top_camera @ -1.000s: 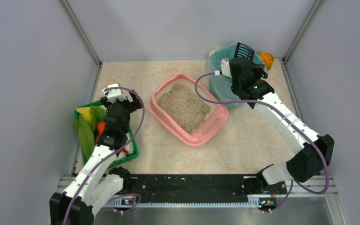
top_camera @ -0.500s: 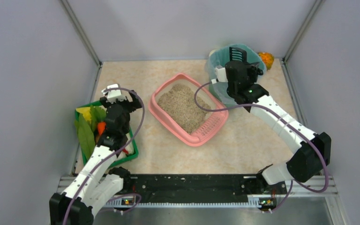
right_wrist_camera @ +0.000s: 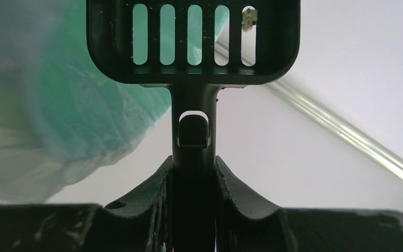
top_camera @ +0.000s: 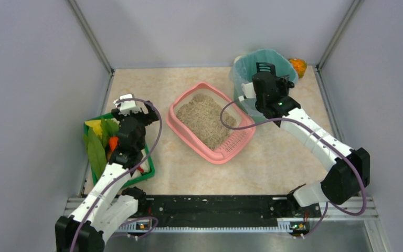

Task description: Clean the litter box

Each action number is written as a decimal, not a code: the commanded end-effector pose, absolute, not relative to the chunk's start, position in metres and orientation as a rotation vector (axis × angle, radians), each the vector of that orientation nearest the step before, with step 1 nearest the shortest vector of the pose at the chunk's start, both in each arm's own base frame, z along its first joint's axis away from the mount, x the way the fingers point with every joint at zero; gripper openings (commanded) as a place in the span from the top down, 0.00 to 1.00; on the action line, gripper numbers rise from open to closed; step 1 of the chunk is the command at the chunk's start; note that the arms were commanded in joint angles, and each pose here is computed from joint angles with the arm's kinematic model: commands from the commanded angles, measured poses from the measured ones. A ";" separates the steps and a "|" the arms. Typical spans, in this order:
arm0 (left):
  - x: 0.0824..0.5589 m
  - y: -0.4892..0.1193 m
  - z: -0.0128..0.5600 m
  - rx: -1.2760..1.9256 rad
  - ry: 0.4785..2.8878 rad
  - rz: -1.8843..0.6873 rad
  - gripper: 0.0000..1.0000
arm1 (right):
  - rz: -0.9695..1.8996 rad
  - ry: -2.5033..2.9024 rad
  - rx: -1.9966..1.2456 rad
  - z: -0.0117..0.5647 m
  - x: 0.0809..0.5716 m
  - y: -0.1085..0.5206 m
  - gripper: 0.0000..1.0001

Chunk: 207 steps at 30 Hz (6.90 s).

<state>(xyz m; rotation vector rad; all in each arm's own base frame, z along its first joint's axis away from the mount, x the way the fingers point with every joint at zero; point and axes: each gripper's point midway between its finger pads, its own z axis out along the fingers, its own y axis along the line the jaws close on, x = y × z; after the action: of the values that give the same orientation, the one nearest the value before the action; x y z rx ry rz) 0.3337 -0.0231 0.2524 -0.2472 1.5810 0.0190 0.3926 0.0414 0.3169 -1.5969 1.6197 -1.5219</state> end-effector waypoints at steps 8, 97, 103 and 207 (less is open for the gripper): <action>0.332 -0.021 0.268 -0.271 1.515 0.011 0.06 | -1.460 1.631 -1.407 0.355 0.392 0.039 1.00; 0.350 -0.192 0.349 0.253 1.735 -0.798 0.01 | 0.499 1.966 -1.011 0.240 0.279 0.257 1.00; 0.351 -0.216 0.321 0.355 1.886 -0.849 0.01 | 0.482 1.959 -1.042 0.232 0.279 0.267 1.00; 0.341 -0.042 0.295 -0.171 1.888 -0.114 0.02 | -0.105 2.633 -0.892 0.079 0.374 0.284 1.00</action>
<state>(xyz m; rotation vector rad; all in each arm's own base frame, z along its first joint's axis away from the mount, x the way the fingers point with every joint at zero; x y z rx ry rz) 0.3403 -0.0480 0.2752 -0.1702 1.9615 -0.1349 0.3326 0.2533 0.0729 -0.8877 2.8224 -0.1640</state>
